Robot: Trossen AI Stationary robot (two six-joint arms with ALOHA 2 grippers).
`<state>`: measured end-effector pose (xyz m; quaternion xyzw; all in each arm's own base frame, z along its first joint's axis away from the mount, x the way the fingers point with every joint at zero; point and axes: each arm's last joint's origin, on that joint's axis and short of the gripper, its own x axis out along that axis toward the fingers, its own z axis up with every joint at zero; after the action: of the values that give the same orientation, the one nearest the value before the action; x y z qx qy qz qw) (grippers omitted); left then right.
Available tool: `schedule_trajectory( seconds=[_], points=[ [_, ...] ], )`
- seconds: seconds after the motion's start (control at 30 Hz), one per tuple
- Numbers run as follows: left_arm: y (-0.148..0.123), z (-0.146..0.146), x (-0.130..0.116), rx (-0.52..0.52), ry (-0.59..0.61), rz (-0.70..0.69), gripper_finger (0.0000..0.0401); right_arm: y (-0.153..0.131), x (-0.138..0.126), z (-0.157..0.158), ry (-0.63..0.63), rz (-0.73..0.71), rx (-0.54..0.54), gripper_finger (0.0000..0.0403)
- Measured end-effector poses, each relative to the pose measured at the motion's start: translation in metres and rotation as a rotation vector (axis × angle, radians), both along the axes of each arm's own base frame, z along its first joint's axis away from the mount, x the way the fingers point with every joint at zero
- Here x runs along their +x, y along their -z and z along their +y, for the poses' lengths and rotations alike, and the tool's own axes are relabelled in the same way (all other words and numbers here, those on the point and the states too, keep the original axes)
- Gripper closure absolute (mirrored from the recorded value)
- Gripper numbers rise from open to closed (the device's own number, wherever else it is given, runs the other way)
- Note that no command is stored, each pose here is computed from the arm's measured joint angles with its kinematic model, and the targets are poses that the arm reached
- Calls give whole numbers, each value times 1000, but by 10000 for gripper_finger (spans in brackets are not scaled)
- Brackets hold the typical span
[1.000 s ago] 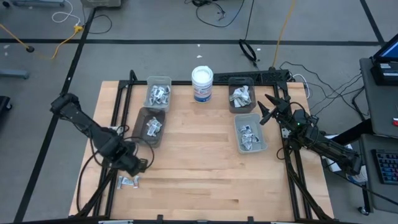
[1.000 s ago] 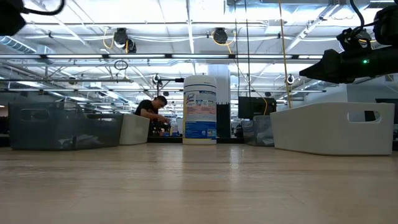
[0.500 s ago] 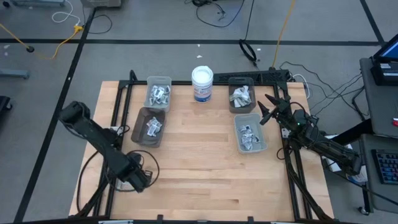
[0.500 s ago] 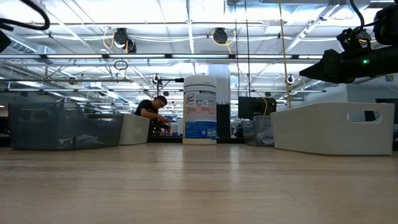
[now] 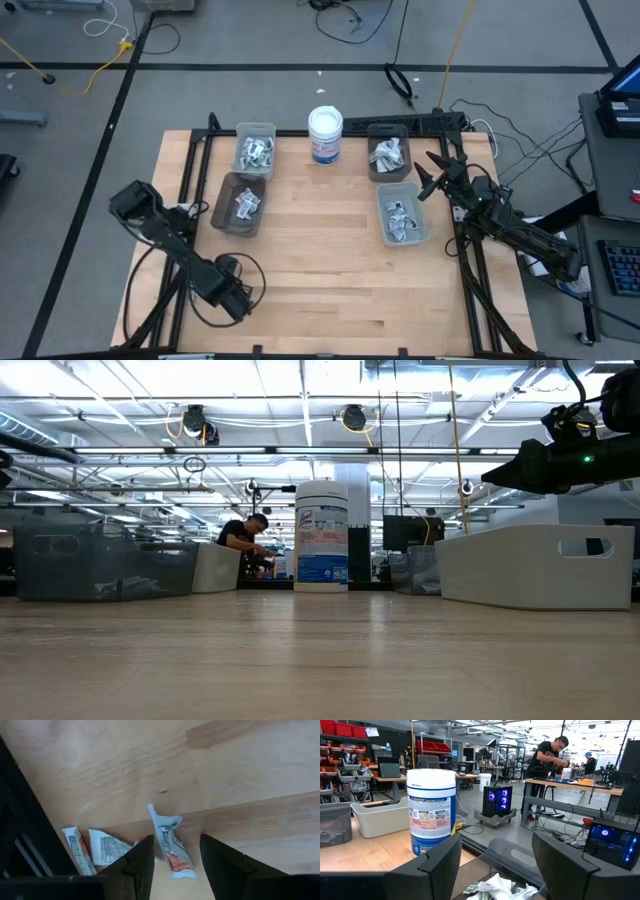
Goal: Pick & Place First Aid Supplies
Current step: Put the orange ointment pack into the left black bin
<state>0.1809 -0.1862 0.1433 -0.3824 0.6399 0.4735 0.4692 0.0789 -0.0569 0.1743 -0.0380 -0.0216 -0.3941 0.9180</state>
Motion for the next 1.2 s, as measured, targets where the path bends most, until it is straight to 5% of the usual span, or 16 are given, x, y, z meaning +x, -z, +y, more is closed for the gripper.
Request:
schedule_trajectory(
  seconds=[0.17,0.43,0.67,1.2],
  points=[
    [2,-1,1,0,12,3,267,0,0,0,0,0,0,165],
    [3,-4,5,-47,60,-42,391,0,0,0,0,-1,0,165],
    [-4,-2,3,-58,85,-62,397,0,0,0,0,-1,0,165],
    [-84,42,-26,-111,190,-260,400,0,0,0,0,-1,0,165]
  ],
)
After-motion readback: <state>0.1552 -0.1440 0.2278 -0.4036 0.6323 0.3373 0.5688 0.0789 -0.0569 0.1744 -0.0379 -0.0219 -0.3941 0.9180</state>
